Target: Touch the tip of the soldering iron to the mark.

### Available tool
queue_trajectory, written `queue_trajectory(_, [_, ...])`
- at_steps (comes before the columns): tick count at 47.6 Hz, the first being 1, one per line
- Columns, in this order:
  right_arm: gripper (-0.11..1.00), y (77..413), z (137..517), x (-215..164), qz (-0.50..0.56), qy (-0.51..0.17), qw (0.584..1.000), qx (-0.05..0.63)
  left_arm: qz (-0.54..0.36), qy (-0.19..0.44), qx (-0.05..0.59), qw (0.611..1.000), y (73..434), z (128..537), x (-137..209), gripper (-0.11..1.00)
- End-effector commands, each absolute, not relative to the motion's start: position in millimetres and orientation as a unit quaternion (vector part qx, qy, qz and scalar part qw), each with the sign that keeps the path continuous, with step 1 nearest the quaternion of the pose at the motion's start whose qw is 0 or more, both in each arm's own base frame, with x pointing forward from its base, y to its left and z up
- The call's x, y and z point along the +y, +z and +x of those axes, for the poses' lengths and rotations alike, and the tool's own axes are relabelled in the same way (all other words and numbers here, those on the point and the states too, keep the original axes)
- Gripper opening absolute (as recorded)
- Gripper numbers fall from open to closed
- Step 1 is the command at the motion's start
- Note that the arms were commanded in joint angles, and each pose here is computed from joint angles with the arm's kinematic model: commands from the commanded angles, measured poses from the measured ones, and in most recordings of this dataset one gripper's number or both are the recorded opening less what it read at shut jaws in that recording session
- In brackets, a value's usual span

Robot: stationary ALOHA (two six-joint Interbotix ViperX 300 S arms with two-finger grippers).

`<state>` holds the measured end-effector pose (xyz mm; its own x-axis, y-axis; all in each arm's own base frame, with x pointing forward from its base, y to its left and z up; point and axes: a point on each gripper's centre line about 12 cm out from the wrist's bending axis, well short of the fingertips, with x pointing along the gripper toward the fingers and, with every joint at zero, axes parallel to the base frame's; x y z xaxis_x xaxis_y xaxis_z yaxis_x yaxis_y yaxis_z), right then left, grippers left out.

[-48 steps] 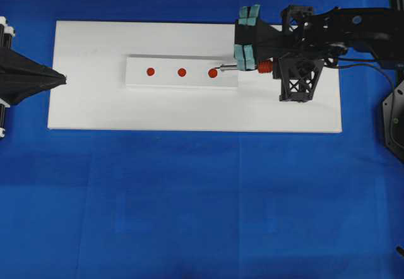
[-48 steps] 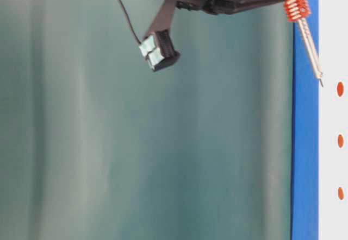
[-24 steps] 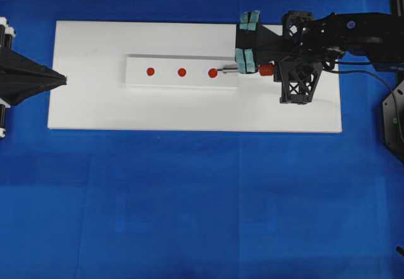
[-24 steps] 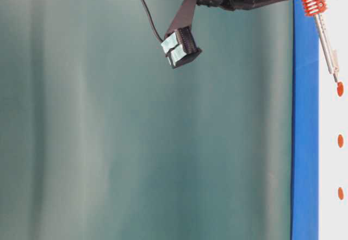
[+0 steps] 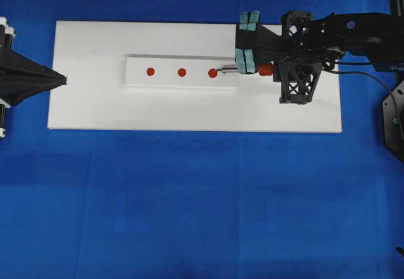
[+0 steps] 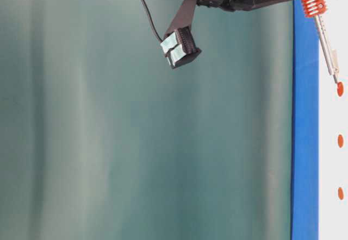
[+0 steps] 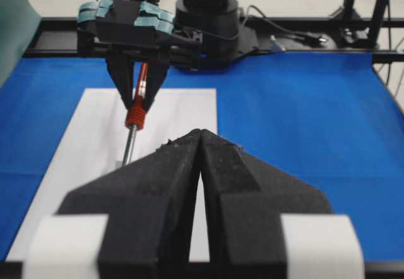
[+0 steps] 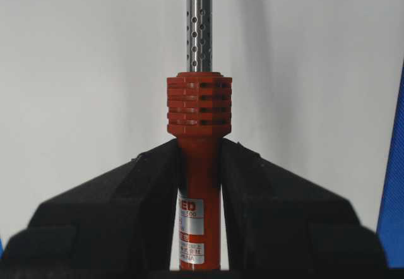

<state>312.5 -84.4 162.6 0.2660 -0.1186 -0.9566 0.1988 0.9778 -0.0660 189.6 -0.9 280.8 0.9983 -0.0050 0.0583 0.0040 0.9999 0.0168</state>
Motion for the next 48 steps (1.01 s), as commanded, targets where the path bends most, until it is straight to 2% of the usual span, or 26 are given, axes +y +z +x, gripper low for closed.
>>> queue_trajectory(1, [0.07, 168.4, 315.3, -83.9, 0.032, -0.099, 0.802, 0.588, 0.01, -0.002, -0.037, 0.999, 285.4, 190.8, -1.0, 0.0])
queue_trajectory(48, [0.07, 167.3, 316.9, -82.1, 0.033, -0.098, 0.801, 0.589, 0.009, -0.002, -0.038, 0.999, 286.1, 190.9, -1.0, 0.0])
